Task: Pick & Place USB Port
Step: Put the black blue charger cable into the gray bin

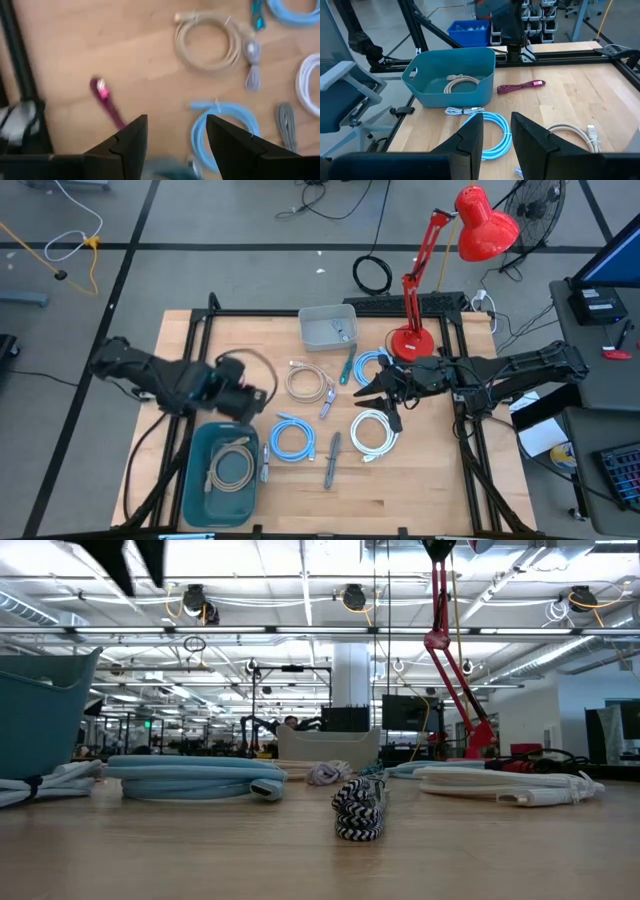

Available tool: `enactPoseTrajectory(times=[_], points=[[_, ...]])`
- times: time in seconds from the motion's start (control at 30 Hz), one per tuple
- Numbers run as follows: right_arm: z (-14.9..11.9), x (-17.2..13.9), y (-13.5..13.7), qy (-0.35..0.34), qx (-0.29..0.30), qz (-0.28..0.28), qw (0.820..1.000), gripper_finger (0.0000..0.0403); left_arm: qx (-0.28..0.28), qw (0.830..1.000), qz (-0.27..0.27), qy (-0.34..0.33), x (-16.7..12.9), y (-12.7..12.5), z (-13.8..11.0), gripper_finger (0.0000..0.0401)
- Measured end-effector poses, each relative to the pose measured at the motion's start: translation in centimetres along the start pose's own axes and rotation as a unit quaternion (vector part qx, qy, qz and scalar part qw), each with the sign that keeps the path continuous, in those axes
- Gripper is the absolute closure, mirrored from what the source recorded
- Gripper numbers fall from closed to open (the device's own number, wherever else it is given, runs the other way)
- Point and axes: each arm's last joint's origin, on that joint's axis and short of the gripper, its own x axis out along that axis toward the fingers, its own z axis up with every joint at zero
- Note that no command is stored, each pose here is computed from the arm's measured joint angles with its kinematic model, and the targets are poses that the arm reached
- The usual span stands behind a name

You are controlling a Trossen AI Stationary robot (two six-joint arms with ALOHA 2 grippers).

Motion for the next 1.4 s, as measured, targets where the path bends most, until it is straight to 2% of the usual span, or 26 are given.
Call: enactPoseTrajectory(times=[0.3, 0.5, 0.6, 0.7, 0.83, 0.93, 1.0, 1.1, 1.2, 1.33, 1.4], points=[[-0.2, 0.0, 0.0, 0.009, 0.036, 0.000, 0.999, 0.0312, 0.125, 0.991, -0.047, -0.023, 2.8, -1.5, 5.5, 0.0194], [-0.6, 0.0, -0.1, 0.030, 0.142, -0.007, 0.989, 0.0312, 0.148, 0.985, -0.091, -0.003, 3.9, -2.1, 7.4, 0.0194], [-0.7, 0.0, -0.1, 0.032, 0.155, -0.012, 0.987, 0.0312, 0.149, 0.982, -0.114, -0.003, 4.3, -2.9, 7.6, 0.0194], [-0.8, 0.0, -0.6, 0.025, 0.170, -0.070, 0.983, 0.0312, 0.149, 0.982, -0.119, -0.003, 4.8, -3.7, 7.5, 0.0194], [-1.6, -0.1, -2.0, 0.023, 0.220, -0.194, 0.956, 0.0312, 0.160, 0.980, -0.120, 0.000, 5.2, -4.3, 7.0, 0.0194], [-2.1, -0.2, -3.2, 0.027, 0.242, -0.256, 0.936, 0.0312, 0.202, 0.971, -0.131, -0.003, 5.4, -5.0, 6.5, 0.0194], [-2.1, 0.0, -4.0, 0.023, 0.258, -0.271, 0.927, 0.0312, 0.242, 0.961, -0.132, 0.003, 5.6, -5.4, 6.0, 0.0194], [-2.3, 0.3, -5.0, 0.025, 0.276, -0.285, 0.918, 0.0312, 0.272, 0.953, -0.132, 0.007, 5.8, -5.7, 5.6, 0.0194], [-2.4, 1.1, -6.1, 0.011, 0.312, -0.293, 0.904, 0.0312, 0.269, 0.954, -0.133, 0.005, 5.7, -5.6, 5.6, 0.0194], [-2.3, 2.6, -6.7, -0.036, 0.389, -0.289, 0.874, 0.0312, 0.270, 0.953, -0.135, 0.000, 5.3, -5.6, 5.4, 0.0194], [-2.3, 3.1, -6.9, -0.048, 0.397, -0.285, 0.871, 0.0312, 0.279, 0.951, -0.132, -0.010, 5.1, -5.6, 5.2, 0.0194]])
